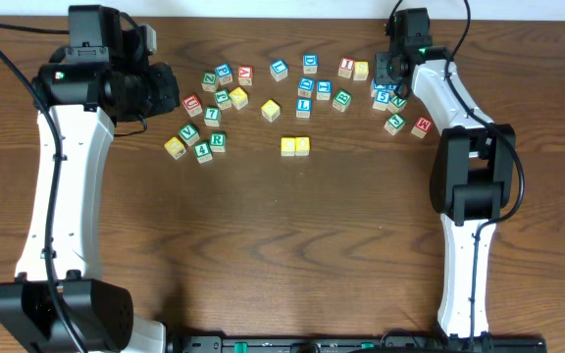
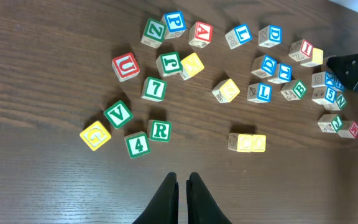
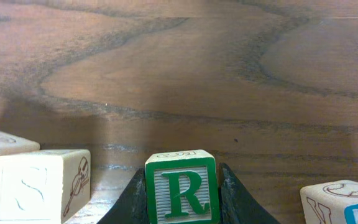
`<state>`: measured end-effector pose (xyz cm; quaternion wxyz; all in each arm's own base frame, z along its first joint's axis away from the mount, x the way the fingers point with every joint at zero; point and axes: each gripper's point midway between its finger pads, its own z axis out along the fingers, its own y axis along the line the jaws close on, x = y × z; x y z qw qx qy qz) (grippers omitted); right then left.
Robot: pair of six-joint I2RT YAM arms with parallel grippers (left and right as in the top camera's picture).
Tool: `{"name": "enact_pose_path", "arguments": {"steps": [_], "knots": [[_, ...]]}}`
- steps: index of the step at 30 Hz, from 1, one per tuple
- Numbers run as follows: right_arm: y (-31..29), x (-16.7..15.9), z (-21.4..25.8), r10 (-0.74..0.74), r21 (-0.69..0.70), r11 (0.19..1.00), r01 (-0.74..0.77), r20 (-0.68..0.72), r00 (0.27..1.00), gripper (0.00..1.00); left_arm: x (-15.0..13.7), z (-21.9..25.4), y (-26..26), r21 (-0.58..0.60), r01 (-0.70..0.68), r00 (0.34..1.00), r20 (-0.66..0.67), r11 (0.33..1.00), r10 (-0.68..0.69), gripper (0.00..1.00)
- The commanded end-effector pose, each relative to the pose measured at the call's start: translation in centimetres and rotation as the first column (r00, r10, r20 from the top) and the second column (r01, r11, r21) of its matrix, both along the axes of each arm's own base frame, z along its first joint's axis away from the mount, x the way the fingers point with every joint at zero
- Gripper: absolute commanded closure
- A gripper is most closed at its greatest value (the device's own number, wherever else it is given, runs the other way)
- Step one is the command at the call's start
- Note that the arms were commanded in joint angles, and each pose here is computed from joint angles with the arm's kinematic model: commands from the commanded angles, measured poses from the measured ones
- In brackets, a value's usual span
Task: Spell out CORL
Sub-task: 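Lower the right gripper and grasp the green R block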
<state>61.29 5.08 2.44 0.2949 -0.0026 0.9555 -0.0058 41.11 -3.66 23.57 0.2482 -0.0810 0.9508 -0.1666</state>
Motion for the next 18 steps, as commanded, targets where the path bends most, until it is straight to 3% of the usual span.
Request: {"name": "enact_pose_path", "arguments": {"steps": [1, 9, 18], "knots": [[-0.1, 0.4, -0.4, -0.037, 0.011, 0.999, 0.037, 0.009, 0.999, 0.82, -0.1, 0.9, 0.1, 0.018, 0.013, 0.999, 0.029, 1.000, -0.014, 0.92], [0.1, 0.8, 2.7, -0.034, 0.018, 0.999, 0.033, 0.065, 0.997, 0.81, -0.1, 0.9, 0.1, 0.018, 0.013, 0.999, 0.029, 1.000, -0.014, 0.92], [0.3, -1.0, 10.8, -0.024, 0.035, 0.999, 0.020, 0.116, 0.993, 0.81, 0.0, 1.0, 0.1, 0.018, 0.013, 0.999, 0.034, 1.000, -0.014, 0.92]]}}
